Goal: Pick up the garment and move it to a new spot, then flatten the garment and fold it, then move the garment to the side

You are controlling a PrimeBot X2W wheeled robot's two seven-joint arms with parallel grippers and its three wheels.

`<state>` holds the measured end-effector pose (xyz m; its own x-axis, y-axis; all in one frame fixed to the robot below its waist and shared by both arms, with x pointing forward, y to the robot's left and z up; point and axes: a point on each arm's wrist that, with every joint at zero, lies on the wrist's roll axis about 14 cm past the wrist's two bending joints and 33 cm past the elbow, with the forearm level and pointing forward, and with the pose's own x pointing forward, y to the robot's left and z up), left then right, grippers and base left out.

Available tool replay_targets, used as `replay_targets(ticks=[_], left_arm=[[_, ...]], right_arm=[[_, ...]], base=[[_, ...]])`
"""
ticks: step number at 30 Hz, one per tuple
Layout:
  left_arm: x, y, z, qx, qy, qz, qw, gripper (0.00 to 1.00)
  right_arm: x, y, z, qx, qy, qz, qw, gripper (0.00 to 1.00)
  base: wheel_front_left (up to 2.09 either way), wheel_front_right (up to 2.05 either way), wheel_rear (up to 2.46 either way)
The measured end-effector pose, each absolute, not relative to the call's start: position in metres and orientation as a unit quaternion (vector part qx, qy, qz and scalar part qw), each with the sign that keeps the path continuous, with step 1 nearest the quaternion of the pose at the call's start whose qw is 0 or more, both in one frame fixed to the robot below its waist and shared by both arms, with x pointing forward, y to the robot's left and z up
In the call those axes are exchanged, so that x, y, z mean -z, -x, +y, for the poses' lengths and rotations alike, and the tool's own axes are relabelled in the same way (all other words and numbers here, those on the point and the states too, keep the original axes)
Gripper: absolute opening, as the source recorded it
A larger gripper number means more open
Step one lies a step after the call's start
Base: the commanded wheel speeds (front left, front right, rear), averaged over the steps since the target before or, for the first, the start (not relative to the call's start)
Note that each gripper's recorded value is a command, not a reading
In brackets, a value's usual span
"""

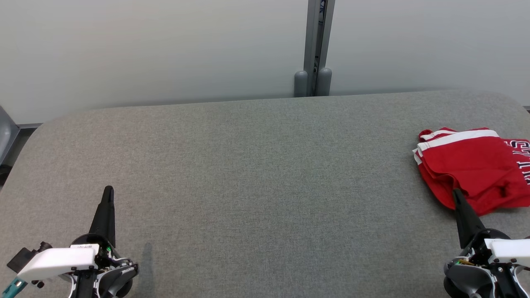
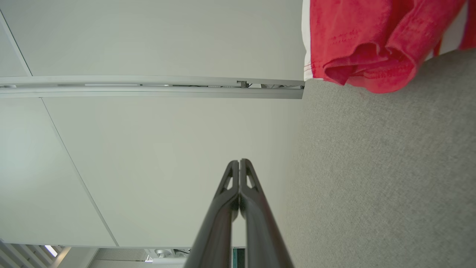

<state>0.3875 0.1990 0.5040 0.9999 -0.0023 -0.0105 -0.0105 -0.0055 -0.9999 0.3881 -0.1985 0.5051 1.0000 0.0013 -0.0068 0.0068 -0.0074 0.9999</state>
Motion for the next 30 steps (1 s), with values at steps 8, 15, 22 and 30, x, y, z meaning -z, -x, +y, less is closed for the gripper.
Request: replay_targets(ticks=[8,15,22,30], left_arm=[[-0.5039,-0.3875,0.1992,-0.003,0.709,0.004,0.705,0.00],[-0.5039,-0.3875,0.1993,-0.003,0.709,0.004,0.705,0.00],[-0.5040,-0.3875,0.1993,-0.003,0.709,0.004,0.705,0.00],[-0.5040,-0.3874,0.1994,-0.003,0.709,0.004,0.705,0.00]], right_arm=[[-0.5057,-0.3885,-0.1984,0.001,-0.710,0.002,0.704,0.00],[-0.5057,-0.3885,-0.1984,0.001,-0.710,0.002,0.704,0.00],[-0.5057,-0.3885,-0.1984,0.001,-0.710,0.002,0.704,0.00],[-0.5057,-0.3885,-0.1984,0.001,-0.710,0.002,0.704,0.00]], base=[[0.00,0.00,0.00],[0.00,0.00,0.00],[0.00,0.00,0.00],[0.00,0.00,0.00]])
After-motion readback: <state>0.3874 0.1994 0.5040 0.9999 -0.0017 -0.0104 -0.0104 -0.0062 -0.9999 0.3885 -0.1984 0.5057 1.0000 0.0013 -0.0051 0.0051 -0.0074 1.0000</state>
